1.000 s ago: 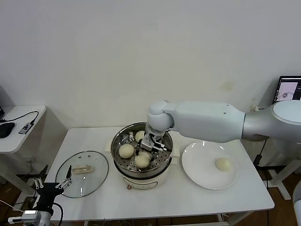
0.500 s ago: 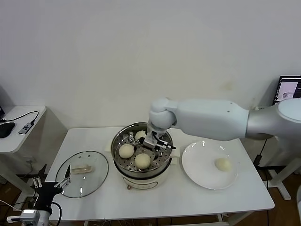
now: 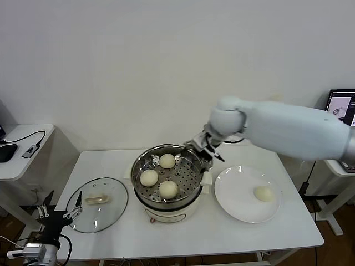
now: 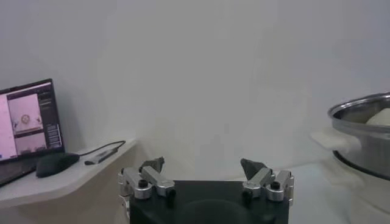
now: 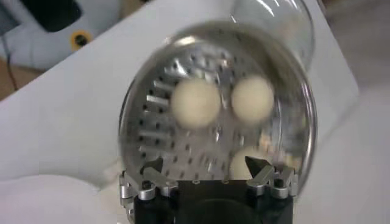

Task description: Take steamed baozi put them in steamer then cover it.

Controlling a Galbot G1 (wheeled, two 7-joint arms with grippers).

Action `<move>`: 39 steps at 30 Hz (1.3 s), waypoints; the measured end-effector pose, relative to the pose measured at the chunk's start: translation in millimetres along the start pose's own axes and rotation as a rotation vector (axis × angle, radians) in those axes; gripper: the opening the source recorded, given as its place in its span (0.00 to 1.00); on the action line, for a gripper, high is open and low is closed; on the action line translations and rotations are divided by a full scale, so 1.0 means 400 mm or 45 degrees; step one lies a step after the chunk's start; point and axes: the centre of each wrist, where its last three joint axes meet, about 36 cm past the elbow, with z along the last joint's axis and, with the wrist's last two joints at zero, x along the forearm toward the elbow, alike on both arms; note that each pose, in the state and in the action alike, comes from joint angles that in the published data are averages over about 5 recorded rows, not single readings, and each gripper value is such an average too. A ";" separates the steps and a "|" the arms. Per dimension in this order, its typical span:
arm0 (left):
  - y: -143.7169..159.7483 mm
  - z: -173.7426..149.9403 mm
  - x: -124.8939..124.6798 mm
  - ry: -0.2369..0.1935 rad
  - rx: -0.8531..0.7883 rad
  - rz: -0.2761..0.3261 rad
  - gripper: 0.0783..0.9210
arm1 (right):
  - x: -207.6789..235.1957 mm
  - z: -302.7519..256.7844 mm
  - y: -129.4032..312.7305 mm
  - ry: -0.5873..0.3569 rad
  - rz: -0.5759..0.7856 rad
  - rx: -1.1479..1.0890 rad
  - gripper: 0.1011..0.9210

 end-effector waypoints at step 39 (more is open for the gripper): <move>-0.001 -0.001 0.003 0.012 -0.018 0.007 0.88 | -0.250 0.465 0.451 0.335 -0.130 -0.614 0.88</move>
